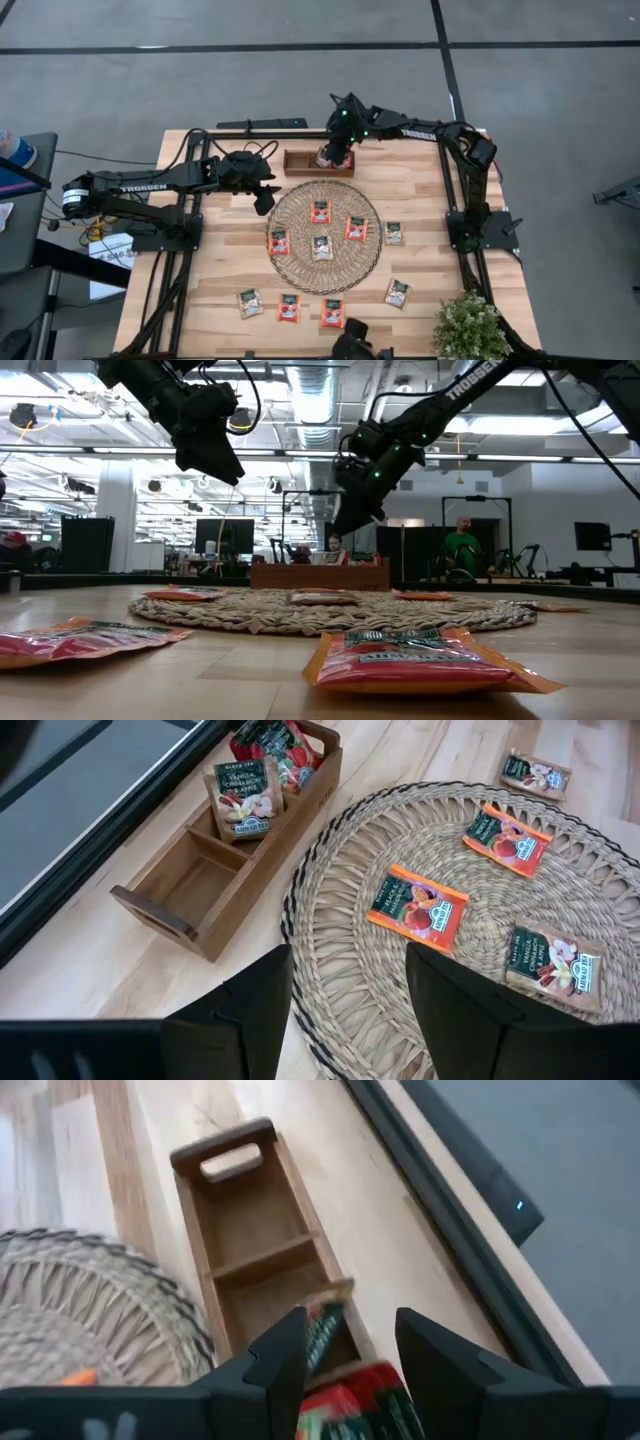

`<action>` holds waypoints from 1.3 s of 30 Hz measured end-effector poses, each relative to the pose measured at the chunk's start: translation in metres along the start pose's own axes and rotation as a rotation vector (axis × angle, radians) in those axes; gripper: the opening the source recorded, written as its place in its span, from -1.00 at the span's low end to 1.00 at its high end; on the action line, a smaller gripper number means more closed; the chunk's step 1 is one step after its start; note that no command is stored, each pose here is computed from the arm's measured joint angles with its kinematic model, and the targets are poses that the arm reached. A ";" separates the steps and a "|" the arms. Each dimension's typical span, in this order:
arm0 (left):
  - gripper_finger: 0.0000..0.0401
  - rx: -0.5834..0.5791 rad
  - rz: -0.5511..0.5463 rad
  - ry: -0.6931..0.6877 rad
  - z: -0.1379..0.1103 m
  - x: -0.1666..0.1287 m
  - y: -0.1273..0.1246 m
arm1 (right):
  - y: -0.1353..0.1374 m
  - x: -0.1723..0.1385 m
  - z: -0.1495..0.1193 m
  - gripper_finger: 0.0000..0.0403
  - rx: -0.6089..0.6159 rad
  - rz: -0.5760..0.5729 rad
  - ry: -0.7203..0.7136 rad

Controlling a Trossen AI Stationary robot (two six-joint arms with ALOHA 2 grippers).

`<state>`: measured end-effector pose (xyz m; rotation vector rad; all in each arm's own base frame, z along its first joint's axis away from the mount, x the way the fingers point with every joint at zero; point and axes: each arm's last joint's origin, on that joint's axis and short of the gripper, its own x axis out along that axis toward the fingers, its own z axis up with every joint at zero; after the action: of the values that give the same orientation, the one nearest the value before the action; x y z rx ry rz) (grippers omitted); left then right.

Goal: Pick & Place Tea
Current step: Put the brown tea bag into the middle section of the wooden organizer

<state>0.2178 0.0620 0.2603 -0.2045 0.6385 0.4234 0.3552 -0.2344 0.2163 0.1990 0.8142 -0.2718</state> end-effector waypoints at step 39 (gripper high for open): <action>-0.06 -0.007 -0.020 0.002 0.000 0.003 -0.001 | 0.012 0.024 0.007 -0.27 -0.108 -0.041 0.125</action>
<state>0.2203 0.0620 0.2590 -0.2177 0.6366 0.4065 0.3791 -0.2285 0.2042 0.0983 0.9555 -0.2554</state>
